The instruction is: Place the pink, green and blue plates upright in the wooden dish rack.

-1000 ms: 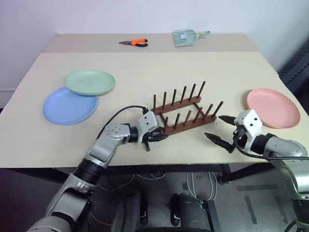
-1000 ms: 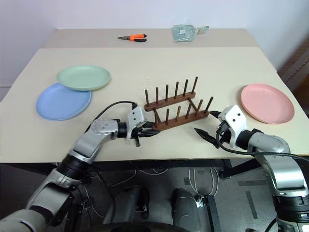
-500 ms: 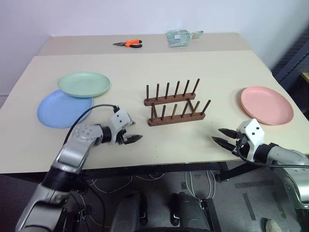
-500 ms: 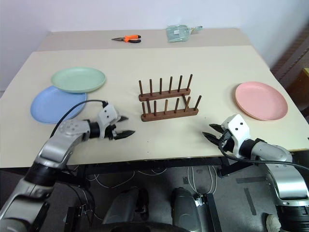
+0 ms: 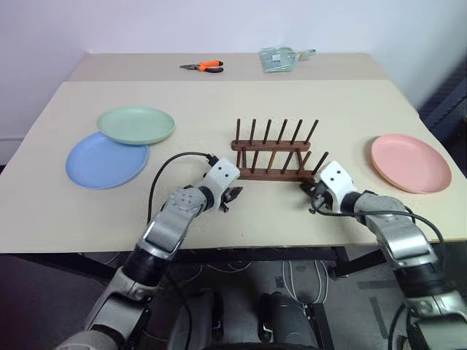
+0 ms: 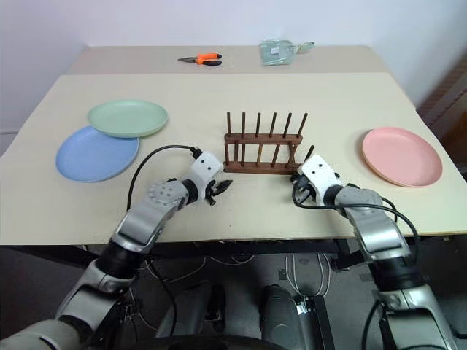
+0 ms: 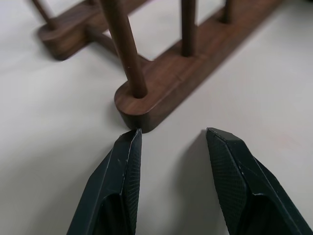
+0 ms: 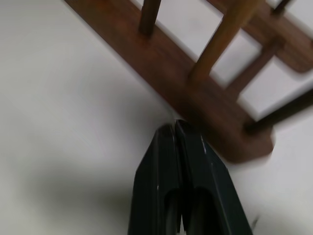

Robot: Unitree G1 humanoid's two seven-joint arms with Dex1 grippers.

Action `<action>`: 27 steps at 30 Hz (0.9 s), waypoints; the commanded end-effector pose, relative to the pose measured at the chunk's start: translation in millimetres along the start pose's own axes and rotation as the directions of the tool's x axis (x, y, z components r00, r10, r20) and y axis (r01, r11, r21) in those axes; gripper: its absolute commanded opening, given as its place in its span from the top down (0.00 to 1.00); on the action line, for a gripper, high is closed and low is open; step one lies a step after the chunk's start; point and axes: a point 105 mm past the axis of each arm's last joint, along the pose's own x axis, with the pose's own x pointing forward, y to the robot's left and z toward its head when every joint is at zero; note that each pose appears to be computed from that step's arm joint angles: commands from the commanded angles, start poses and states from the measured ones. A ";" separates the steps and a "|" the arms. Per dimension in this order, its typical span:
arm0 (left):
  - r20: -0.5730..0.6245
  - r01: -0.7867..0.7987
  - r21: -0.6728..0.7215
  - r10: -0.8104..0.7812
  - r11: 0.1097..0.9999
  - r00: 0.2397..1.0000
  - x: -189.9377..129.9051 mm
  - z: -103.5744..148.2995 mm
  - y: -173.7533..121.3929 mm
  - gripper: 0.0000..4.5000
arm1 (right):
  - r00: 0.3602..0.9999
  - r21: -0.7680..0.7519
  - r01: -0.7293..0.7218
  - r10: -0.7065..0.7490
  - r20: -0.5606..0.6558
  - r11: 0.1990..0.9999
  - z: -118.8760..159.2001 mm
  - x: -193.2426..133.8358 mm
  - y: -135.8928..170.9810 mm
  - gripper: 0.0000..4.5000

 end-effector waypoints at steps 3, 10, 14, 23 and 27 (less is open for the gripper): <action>-0.069 -0.139 -0.013 0.138 0.990 0.988 10.7 -19.0 31.0 0.53 | 0.989 -0.044 0.148 -0.149 -0.006 0.988 3.8 18.3 -30.3 0.99; -0.052 -0.140 -0.006 0.139 0.990 0.989 13.3 -17.9 34.6 0.53 | 0.982 -0.077 0.185 -0.183 0.035 0.980 14.6 17.2 -48.3 0.94; -0.044 -0.148 -0.008 0.148 0.989 0.988 3.1 -19.1 37.9 0.53 | 0.985 -0.098 0.165 -0.159 0.061 0.981 17.3 -11.9 -54.8 0.59; 0.107 0.188 0.020 -0.189 0.982 0.976 -38.0 3.0 -5.9 0.53 | 0.934 -0.185 0.314 -0.338 -0.114 0.931 -18.6 -89.8 -106.7 0.16; 0.087 0.252 0.014 -0.252 0.968 0.964 -29.7 1.0 -20.1 0.53 | 0.909 -0.190 0.340 -0.374 -0.186 0.921 -42.4 -88.2 -121.8 0.16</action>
